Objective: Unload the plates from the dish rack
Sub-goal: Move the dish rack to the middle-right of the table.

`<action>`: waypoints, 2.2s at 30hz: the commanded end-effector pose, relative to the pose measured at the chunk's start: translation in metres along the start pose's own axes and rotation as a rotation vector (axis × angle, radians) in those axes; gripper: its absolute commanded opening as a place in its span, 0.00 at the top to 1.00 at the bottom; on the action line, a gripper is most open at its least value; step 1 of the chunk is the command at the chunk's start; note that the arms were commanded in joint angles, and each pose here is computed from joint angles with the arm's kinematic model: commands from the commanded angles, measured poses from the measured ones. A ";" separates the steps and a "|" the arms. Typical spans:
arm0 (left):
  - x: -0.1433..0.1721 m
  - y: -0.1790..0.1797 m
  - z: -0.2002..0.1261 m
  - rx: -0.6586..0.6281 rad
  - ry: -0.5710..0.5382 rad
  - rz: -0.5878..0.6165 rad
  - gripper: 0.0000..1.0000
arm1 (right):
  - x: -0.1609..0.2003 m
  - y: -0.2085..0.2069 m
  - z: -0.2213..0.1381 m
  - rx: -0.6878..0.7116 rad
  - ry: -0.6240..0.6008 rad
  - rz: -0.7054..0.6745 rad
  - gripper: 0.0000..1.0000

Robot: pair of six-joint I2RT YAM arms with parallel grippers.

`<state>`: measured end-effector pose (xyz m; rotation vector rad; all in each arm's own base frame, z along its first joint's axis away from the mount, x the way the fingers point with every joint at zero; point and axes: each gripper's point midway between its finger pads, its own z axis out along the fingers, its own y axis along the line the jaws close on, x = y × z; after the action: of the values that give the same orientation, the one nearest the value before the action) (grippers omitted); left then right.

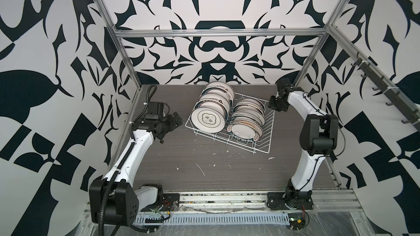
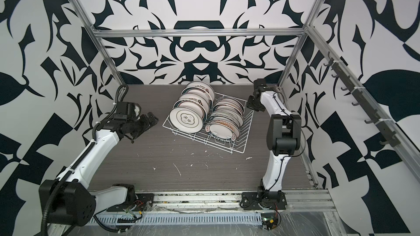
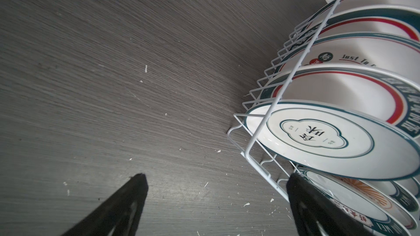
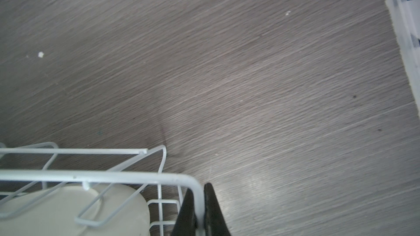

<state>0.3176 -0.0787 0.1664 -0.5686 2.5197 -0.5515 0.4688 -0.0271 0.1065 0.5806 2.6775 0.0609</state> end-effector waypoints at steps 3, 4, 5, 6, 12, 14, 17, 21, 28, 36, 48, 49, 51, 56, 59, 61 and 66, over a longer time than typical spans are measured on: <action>-0.003 -0.014 0.002 -0.007 -0.004 0.012 0.01 | 0.011 -0.098 0.016 0.204 0.059 0.090 1.00; -0.003 -0.017 0.002 -0.004 -0.005 0.021 0.01 | 0.011 -0.107 0.016 0.213 0.061 0.104 1.00; -0.002 -0.022 0.002 0.002 -0.006 0.030 0.01 | 0.012 -0.114 0.017 0.210 0.065 0.119 1.00; -0.003 -0.025 0.000 0.007 -0.010 0.038 0.01 | 0.012 -0.118 0.017 0.200 0.067 0.129 1.00; 0.001 -0.039 0.011 0.010 0.021 0.066 0.01 | 0.012 -0.140 0.018 0.229 0.067 0.107 1.00; 0.004 -0.045 0.010 0.025 0.026 0.080 0.01 | 0.011 -0.145 0.017 0.239 0.063 0.109 1.00; 0.005 -0.048 0.009 0.036 0.025 0.089 0.01 | 0.012 -0.150 0.018 0.244 0.076 0.117 1.00; 0.003 -0.052 0.008 0.044 0.020 0.102 0.01 | 0.018 -0.155 0.021 0.264 0.087 0.129 1.00; -0.010 -0.044 -0.003 0.002 -0.069 0.081 0.01 | 0.018 -0.157 0.022 0.252 0.066 0.171 1.00; -0.016 -0.021 -0.015 -0.091 -0.158 0.042 0.01 | 0.013 -0.137 0.011 0.129 0.001 0.207 0.92; -0.011 -0.017 -0.018 -0.107 -0.139 0.134 0.01 | 0.019 -0.127 -0.008 0.064 -0.045 0.193 0.60; -0.009 -0.017 -0.018 -0.101 -0.133 0.143 0.01 | 0.019 -0.126 -0.010 0.059 -0.052 0.192 0.58; -0.007 -0.018 -0.019 -0.088 -0.137 0.159 0.01 | 0.018 -0.125 -0.014 0.051 -0.062 0.191 0.53; -0.008 -0.014 -0.024 -0.111 -0.147 0.167 0.01 | 0.021 -0.124 -0.025 0.046 -0.089 0.189 0.43; -0.008 -0.011 -0.022 -0.129 -0.136 0.170 0.01 | 0.020 -0.122 -0.033 0.035 -0.111 0.182 0.40; -0.007 -0.011 -0.020 -0.131 -0.131 0.171 0.01 | 0.020 -0.119 -0.038 0.017 -0.126 0.181 0.38; -0.008 -0.006 -0.025 -0.136 -0.163 0.167 0.01 | 0.018 -0.112 -0.056 -0.027 -0.174 0.180 0.33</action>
<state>0.3200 -0.0799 0.1935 -0.4239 2.4293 -0.3012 0.3879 -0.1217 0.1169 0.8070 2.5045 0.0685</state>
